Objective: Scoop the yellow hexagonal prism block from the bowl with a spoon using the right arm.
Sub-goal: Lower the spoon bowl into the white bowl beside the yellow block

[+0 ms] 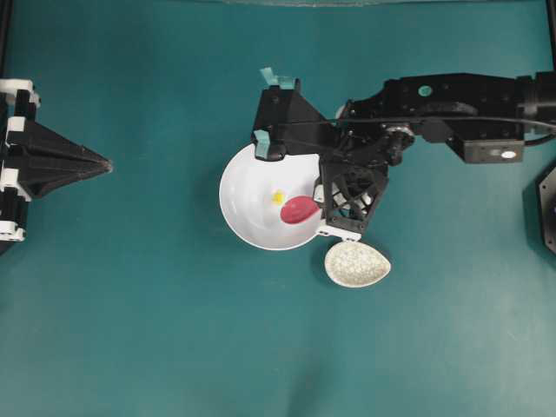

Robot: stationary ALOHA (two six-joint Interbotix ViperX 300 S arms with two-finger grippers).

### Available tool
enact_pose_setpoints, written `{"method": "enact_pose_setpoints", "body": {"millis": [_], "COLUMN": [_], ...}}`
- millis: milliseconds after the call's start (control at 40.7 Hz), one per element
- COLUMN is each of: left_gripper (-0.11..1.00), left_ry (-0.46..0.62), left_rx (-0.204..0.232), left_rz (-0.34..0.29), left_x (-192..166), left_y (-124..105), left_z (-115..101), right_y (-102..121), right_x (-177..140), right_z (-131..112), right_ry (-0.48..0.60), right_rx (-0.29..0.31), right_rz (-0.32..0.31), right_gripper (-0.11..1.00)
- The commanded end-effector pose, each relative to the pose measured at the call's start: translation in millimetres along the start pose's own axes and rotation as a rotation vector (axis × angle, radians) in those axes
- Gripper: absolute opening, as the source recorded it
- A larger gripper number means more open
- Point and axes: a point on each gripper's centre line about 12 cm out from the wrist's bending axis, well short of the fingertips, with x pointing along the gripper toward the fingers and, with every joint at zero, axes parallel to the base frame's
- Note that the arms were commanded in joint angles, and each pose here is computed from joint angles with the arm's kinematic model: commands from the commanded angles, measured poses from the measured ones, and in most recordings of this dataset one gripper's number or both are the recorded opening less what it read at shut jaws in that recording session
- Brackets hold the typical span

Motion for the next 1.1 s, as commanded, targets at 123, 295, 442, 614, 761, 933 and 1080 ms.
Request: {"method": "enact_pose_setpoints", "body": {"millis": [123, 295, 442, 614, 761, 933, 1080], "left_gripper": [-0.01, -0.01, -0.01, -0.01, -0.01, -0.01, -0.01], "left_ry": [-0.023, -0.023, -0.021, -0.023, -0.021, -0.023, -0.023], "left_rx": [0.005, 0.003, 0.005, 0.005, 0.005, 0.005, 0.005], "left_rz": [-0.001, -0.002, -0.001, -0.001, -0.002, -0.001, -0.001], "left_x": [1.4, 1.4, 1.4, 1.4, 1.6, 1.4, 1.4], "left_y": [-0.1, -0.4, -0.1, -0.1, -0.4, -0.1, -0.1], "left_z": [8.9, 8.9, 8.7, 8.9, 8.6, 8.9, 8.9], "right_y": [3.1, -2.9, -9.2, -13.0, -14.3, -16.4, -16.8], "right_x": [-7.2, 0.6, 3.6, 4.9, 11.5, 19.9, 24.0], "right_z": [8.0, 8.2, 8.3, 8.4, 7.9, 7.9, 11.1], "right_ry": [-0.025, -0.004, 0.004, 0.002, 0.018, 0.034, 0.018], "right_rx": [-0.006, 0.02, 0.04, 0.053, 0.054, 0.059, 0.056], "right_rz": [-0.001, -0.029, -0.055, -0.06, -0.064, -0.068, -0.066], "right_gripper": [0.23, 0.23, 0.23, 0.23, 0.23, 0.23, 0.23]}}
